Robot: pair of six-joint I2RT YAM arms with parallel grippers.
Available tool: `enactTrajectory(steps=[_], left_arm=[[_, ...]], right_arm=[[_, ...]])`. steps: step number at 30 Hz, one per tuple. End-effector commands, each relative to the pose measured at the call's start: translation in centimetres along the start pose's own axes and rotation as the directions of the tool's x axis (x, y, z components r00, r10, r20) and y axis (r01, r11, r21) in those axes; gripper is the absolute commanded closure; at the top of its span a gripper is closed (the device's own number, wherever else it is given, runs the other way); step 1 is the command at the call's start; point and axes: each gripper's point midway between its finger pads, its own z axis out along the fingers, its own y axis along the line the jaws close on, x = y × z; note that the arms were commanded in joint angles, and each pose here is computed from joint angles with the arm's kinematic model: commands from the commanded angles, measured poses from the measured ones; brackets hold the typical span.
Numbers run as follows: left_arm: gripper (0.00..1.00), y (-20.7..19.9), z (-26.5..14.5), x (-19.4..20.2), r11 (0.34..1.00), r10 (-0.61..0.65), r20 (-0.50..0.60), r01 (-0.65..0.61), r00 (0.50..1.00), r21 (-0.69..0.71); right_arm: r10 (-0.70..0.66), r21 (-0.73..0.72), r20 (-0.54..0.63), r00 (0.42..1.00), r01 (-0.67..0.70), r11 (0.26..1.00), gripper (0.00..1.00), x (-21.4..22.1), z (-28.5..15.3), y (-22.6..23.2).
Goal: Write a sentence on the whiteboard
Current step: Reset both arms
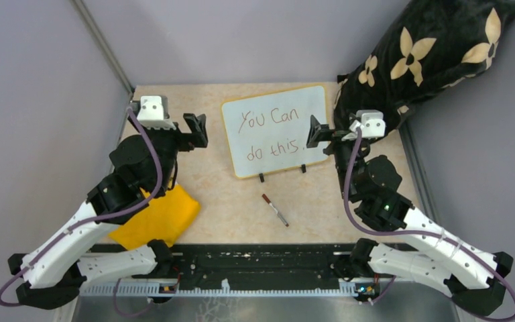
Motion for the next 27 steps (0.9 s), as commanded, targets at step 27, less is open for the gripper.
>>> enactTrajectory(steps=[27], left_arm=[[0.01,-6.8,2.1,-9.1,0.971,-0.159,0.105,0.136,0.982,0.197]], right_arm=[[0.216,-0.116,-0.13,0.968,-0.231,0.966,0.01,-6.9,6.6,10.2]])
